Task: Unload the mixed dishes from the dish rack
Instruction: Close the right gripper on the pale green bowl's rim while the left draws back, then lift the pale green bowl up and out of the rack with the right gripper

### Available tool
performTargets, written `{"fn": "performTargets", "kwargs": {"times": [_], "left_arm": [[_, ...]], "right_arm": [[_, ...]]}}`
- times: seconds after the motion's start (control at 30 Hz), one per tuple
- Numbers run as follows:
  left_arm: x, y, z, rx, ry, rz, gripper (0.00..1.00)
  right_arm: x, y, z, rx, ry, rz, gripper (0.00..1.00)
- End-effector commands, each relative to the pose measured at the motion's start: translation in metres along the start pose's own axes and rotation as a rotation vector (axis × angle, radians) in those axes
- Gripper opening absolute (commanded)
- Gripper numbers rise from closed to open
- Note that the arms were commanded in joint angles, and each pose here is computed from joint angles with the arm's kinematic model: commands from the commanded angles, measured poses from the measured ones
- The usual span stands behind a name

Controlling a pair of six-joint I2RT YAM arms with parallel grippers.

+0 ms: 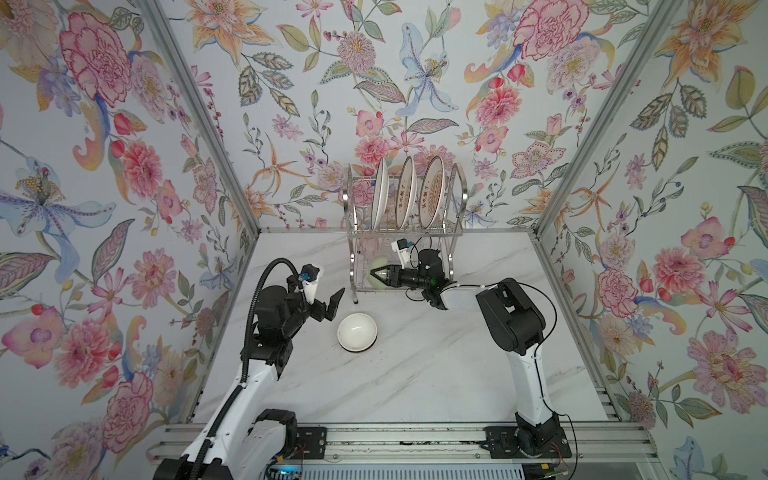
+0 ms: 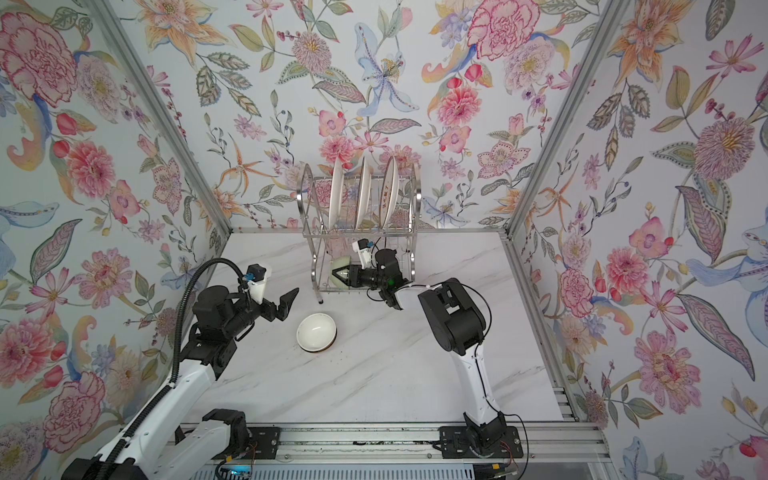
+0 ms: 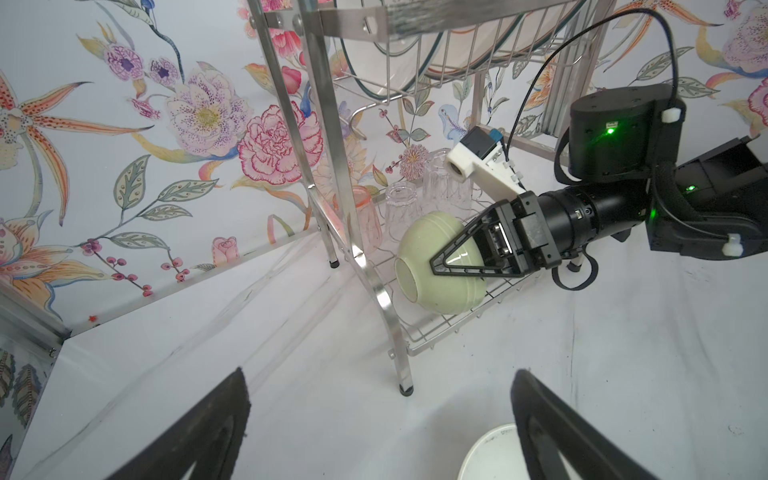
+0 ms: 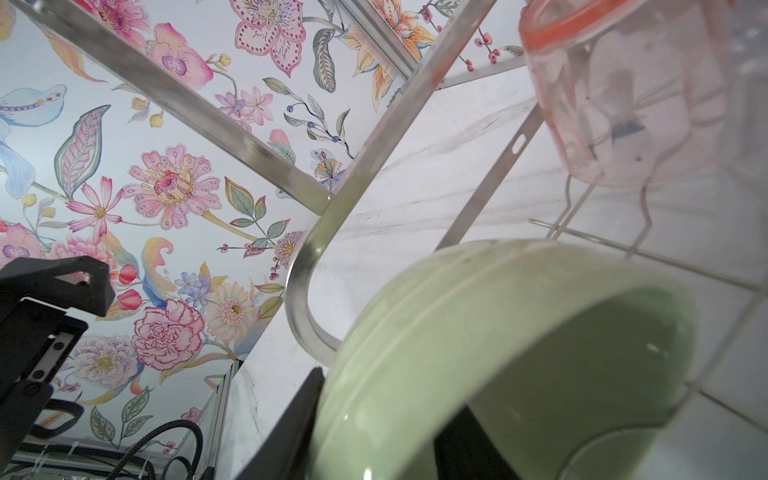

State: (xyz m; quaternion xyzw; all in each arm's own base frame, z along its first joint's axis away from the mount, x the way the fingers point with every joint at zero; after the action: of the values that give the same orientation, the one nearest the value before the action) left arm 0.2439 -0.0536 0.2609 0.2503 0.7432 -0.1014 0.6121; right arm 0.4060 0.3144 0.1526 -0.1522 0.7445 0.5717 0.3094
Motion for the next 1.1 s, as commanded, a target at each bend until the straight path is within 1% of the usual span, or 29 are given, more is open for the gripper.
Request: {"fn": "performTargets", "kwargs": {"times": [0.0,0.07,0.2,0.47,0.57,0.93,1.07], "left_arm": [[0.013,0.002,-0.001,-0.013,0.045,0.000,0.99],[0.016,0.004,0.000,-0.030,0.054,-0.009,0.99],[0.018,0.004,0.001,-0.017,0.059,0.000,0.99],[0.019,0.002,-0.001,-0.011,0.058,0.017,0.99],[0.017,0.000,-0.002,0.016,0.046,0.022,0.99],[0.015,0.001,-0.002,0.010,0.042,0.031,0.99],[0.012,0.001,-0.004,0.007,0.030,0.036,0.99]], "right_arm": [[0.003,-0.002,0.005,-0.020,0.016,0.011,0.39],[0.003,-0.003,0.006,-0.024,0.016,0.020,0.35],[0.001,0.001,0.005,-0.045,0.001,0.028,0.34],[0.000,0.000,0.005,-0.054,0.008,0.037,0.25],[0.000,0.000,0.005,-0.059,0.011,0.042,0.23],[-0.007,0.004,0.005,-0.080,0.002,0.032,0.13],[-0.013,0.009,0.005,-0.106,-0.013,0.022,0.08]]}}
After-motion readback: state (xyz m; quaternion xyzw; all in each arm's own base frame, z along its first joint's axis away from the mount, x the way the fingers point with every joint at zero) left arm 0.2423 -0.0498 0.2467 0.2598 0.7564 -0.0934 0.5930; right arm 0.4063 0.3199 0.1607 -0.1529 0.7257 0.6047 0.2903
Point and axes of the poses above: each gripper's point midway between its finger pads, its own z axis out along the fingers, its own y axis along the line the jaws close on, x = y × z, the point moved 10 cm from there along -z, back along the fingers, and after that the axes turned 3 degrees about z, right-handed, at the moved point
